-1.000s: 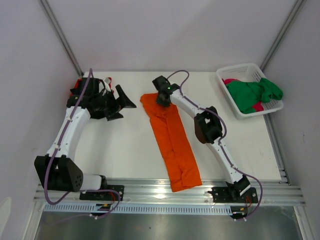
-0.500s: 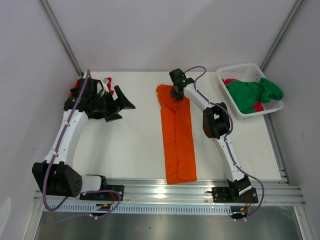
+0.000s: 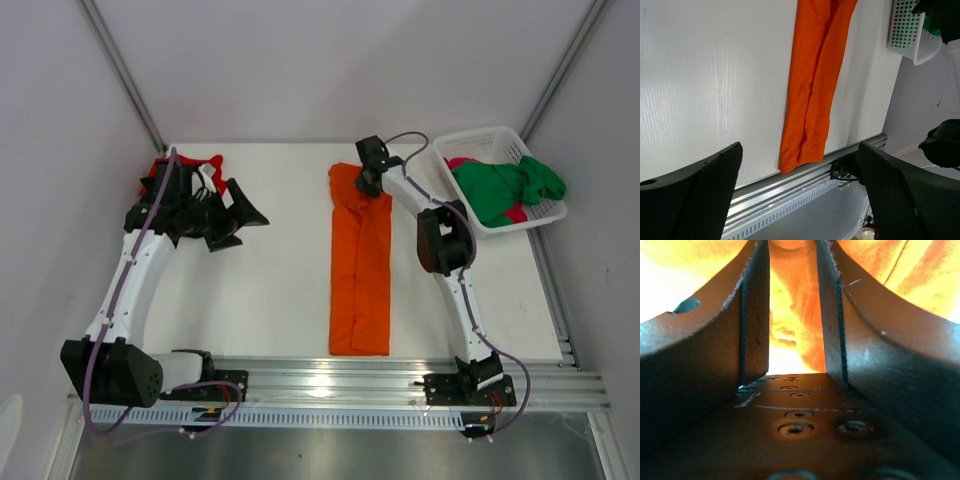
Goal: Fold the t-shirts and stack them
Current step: Rotate the tshirt 90 degrees
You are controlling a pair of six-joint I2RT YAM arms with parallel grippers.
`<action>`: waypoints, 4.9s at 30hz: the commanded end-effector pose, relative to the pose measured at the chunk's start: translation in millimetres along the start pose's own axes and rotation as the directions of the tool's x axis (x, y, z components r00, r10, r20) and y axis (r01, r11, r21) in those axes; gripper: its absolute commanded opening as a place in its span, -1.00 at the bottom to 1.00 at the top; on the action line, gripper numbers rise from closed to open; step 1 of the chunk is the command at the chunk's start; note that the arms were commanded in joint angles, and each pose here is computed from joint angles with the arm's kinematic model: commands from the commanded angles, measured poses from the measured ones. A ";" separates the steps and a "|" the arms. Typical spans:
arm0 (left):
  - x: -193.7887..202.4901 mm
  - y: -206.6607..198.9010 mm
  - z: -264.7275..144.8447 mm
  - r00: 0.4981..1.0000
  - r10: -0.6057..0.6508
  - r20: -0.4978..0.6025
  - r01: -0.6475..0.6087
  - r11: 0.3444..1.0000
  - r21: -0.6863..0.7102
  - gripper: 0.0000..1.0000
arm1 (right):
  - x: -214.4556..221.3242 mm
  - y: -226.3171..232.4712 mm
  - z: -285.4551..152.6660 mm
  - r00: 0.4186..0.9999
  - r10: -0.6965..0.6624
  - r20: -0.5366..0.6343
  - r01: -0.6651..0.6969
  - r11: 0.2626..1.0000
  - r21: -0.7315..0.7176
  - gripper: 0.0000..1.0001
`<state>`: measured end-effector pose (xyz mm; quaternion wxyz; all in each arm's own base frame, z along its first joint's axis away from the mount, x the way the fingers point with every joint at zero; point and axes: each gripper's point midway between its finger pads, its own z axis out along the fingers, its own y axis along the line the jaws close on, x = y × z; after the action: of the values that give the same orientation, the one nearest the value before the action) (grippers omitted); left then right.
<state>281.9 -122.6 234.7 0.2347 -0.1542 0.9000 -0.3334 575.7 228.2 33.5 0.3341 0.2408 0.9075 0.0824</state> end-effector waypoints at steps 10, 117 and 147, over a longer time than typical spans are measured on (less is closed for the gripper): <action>11.1 12.3 12.5 1.000 -0.029 0.008 0.028 0.999 0.028 0.99 | -42.2 57.1 -118.0 0.982 -0.111 0.154 0.138 0.974 -0.182 -0.22; 8.7 19.0 19.9 1.000 -0.021 0.003 0.021 1.000 0.012 0.99 | 121.1 67.7 -240.1 0.925 -0.356 0.133 0.380 0.880 -0.284 -0.22; 14.5 21.0 14.1 1.000 0.008 -0.002 -0.008 1.000 0.003 0.99 | 51.7 67.5 -44.0 0.959 -0.276 0.063 0.282 0.950 -0.130 -0.23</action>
<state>275.2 -123.0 193.3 0.2136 -0.1642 0.9040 -0.3319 539.6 312.1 69.7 0.3970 0.0834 0.9100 0.0859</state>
